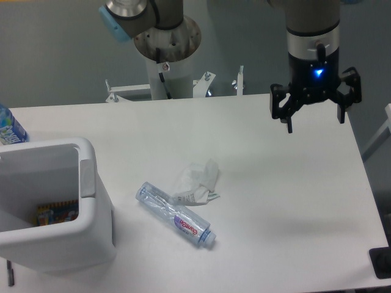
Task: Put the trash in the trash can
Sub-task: 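Move the open gripper toward the crumpled white tissue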
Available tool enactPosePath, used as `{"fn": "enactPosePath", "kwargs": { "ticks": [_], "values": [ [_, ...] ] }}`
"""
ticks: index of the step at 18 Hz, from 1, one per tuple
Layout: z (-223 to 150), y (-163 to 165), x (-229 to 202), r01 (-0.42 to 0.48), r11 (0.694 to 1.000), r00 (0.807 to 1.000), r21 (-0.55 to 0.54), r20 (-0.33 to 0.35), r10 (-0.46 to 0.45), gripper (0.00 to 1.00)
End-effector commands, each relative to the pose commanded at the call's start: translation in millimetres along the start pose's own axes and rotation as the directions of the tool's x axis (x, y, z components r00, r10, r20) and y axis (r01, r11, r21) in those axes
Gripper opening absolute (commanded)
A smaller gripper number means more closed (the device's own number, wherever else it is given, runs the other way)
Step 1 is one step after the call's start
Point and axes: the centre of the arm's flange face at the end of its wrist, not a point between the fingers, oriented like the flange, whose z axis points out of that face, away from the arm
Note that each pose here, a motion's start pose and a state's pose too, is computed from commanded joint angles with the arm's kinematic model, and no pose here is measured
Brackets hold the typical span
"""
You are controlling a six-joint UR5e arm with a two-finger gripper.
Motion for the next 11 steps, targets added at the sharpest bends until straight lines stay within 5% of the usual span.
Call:
{"fn": "enactPosePath", "kwargs": {
  "ticks": [11],
  "values": [
    [33, 14, 20, 0.043, 0.998, 0.999, -0.039, -0.032, -0.044, 1.0]
  ]
}}
